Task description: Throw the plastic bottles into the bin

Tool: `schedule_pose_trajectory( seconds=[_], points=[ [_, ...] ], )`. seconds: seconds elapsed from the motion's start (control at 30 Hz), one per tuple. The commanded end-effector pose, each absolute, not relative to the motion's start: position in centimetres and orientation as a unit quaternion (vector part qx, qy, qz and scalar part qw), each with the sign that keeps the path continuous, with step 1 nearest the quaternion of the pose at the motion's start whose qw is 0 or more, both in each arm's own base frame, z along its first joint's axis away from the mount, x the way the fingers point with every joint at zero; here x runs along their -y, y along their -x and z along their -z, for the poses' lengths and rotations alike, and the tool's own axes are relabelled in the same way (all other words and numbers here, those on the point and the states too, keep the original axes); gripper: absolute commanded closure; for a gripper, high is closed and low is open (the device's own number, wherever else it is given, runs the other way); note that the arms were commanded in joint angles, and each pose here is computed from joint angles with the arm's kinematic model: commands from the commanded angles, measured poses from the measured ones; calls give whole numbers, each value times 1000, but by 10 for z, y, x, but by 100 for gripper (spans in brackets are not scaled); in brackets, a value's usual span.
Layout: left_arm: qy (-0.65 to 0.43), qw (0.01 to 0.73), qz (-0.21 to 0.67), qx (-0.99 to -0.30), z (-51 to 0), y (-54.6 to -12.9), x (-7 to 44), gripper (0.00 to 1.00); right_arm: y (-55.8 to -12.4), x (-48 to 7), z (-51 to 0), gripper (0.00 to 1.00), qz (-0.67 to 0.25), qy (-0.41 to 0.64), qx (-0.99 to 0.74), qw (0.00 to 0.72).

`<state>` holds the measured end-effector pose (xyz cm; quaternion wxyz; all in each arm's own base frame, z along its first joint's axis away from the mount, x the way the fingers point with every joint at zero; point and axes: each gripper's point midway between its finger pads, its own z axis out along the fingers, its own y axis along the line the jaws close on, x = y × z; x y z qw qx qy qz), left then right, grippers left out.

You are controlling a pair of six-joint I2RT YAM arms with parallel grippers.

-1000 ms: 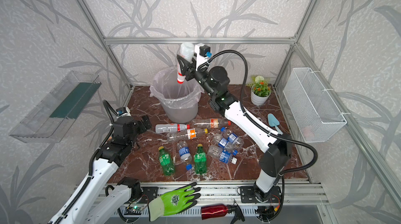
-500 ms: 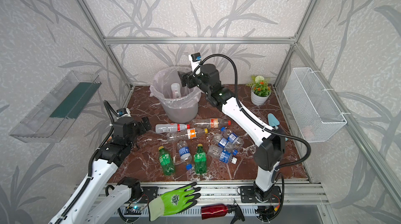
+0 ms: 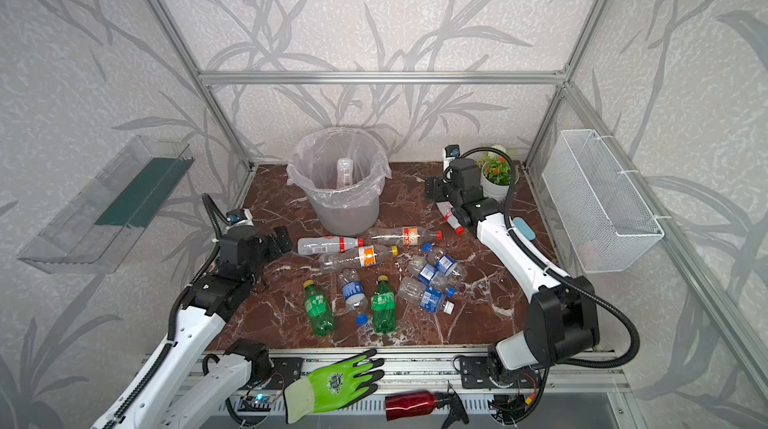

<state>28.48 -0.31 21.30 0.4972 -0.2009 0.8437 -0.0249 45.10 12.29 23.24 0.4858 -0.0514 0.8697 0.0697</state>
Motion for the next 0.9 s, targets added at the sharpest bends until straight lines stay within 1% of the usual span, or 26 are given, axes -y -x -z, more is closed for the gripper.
schedule_pose_trajectory(
  seconds=[0.0, 0.17, 0.33, 0.57, 0.87],
  points=[
    [203, 483, 22, -851, -205, -284, 6, 1, -451, -115, -199, 9, -41, 77, -897, 433],
    [179, 459, -12, -870, -200, -281, 11, 1, -476, -111, -155, 14, 15, 115, -924, 366],
    [158, 454, -20, -877, -194, -274, 22, 1, -501, -103, -125, 18, 55, 134, -936, 322],
    [126, 448, -52, -883, -193, -269, 28, 1, -520, -95, -90, 22, 40, 140, -951, 273],
    [117, 453, -69, -881, -199, -269, 27, 1, -515, -101, -55, 24, 15, 163, -964, 210]
  ],
)
